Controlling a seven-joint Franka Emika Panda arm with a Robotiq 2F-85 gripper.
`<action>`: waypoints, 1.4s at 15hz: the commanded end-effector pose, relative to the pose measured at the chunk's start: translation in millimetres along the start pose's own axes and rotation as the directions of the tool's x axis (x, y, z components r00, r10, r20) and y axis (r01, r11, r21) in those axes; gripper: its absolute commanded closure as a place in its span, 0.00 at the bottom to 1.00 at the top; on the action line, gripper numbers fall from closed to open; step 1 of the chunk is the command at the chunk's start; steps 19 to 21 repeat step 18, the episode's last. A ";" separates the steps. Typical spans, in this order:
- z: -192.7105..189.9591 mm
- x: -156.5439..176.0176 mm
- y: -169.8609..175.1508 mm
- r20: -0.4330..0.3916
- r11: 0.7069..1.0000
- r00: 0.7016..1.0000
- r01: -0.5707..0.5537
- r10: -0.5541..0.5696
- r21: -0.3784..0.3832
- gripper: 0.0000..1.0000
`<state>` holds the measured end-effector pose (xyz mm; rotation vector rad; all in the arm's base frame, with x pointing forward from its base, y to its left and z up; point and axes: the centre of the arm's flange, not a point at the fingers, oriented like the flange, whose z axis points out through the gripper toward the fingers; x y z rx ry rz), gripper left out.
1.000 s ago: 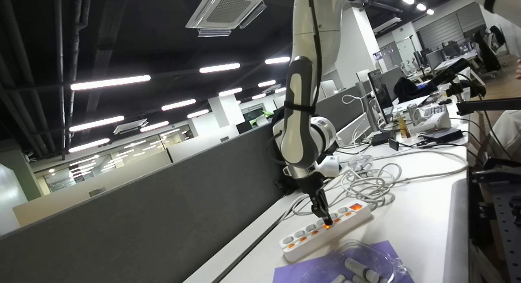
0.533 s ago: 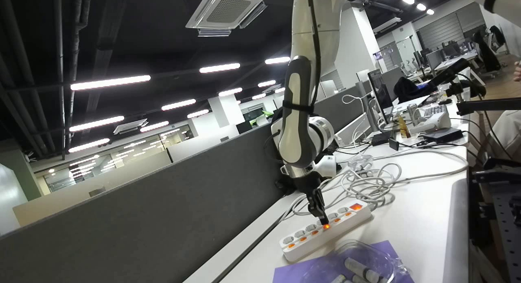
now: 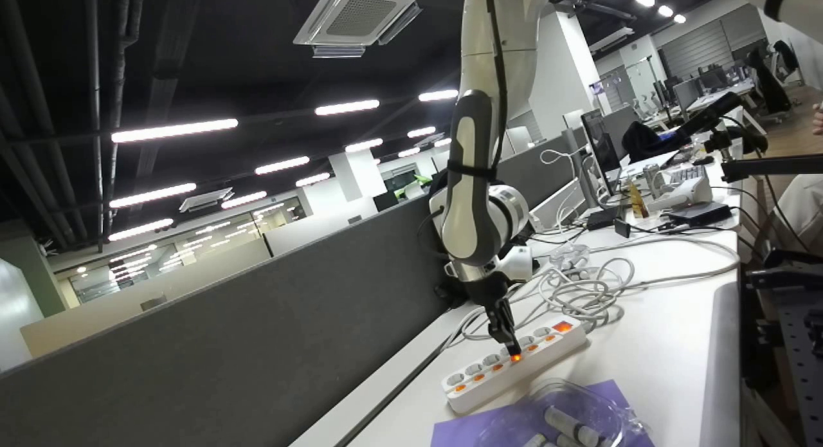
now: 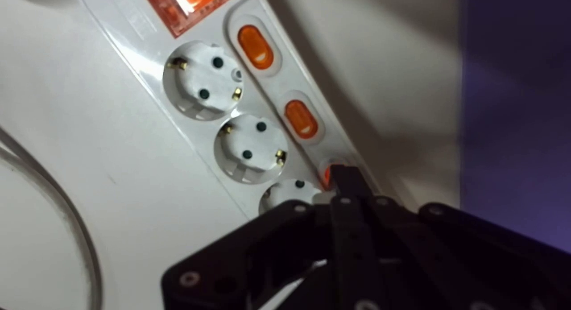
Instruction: Turn off the middle switch on the adapter
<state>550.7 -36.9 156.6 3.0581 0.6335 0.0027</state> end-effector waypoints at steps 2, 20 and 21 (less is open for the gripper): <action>6.2 1.0 6.6 0.018 1.000 1.000 -0.025 0.025 -0.017 1.00; 25.0 -16.2 5.1 0.078 1.000 0.997 -0.014 0.016 -0.028 1.00; 25.0 -16.2 5.1 0.078 1.000 0.997 -0.014 0.016 -0.028 1.00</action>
